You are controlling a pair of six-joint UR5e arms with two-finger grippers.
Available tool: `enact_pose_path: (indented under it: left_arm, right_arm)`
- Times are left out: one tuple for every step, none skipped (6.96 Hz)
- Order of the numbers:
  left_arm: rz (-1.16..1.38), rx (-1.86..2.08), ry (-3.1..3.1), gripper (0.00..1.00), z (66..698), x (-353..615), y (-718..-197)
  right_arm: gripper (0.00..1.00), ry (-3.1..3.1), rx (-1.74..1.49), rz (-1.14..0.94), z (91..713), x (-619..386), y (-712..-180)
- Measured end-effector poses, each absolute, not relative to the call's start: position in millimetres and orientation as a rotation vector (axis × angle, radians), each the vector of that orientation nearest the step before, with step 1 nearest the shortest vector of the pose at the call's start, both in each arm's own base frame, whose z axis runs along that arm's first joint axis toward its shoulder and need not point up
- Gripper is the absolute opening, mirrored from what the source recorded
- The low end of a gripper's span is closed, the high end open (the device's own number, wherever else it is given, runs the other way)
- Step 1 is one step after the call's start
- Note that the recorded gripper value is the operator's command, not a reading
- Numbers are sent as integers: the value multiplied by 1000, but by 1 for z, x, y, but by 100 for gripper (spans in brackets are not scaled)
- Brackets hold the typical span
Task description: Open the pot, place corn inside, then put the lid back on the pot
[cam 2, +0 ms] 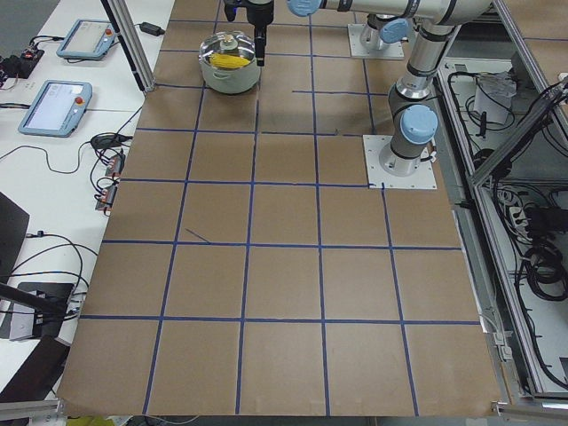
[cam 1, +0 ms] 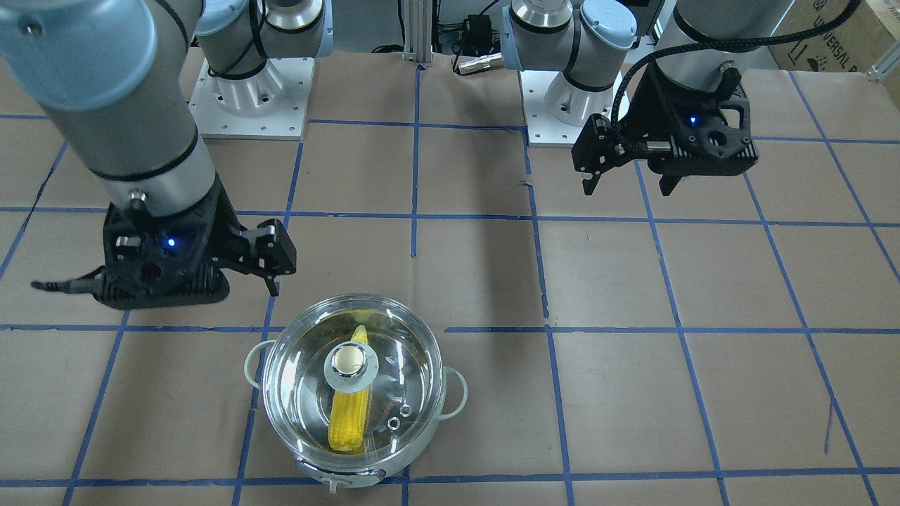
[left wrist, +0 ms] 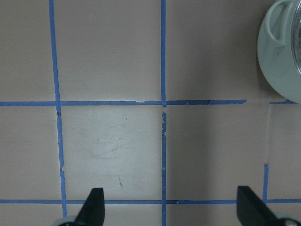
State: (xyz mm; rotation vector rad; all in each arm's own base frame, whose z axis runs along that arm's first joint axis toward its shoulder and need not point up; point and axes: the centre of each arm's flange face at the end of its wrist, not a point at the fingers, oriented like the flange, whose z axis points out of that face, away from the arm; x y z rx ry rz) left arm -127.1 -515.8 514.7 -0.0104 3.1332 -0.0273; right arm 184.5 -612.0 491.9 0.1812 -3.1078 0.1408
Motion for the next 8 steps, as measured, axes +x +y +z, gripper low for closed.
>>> enact_pose_path:
  left_arm:
    - [-27,-10,3133,100,515,-127,-516]
    - [-27,-10,3133,100,515,-127,-516]
    - [-27,-9,3133,100,515,-128,-516]
    - [-27,-8,3133,100,515,-128,-516]
    - [-27,-8,3133,100,515,-128,-516]
    - [-27,-8,3133,100,515,-128,-516]
    - [-29,-6,3130,100,515,-126,-516]
    - [-30,25,3126,100,517,-123,-516]
  right_arm:
    - [100,-3112,141,154,503,167,-587]
    - [100,-3113,99,155,508,149,-567]
    - [100,-3115,71,144,507,137,-554]
    - [100,-3115,54,139,508,131,-550]
    - [100,-3115,43,141,509,130,-548]
    - [100,-3114,43,138,509,129,-548]
    - [100,-3113,51,137,509,129,-548]
    - [100,-3110,54,143,511,129,-548]
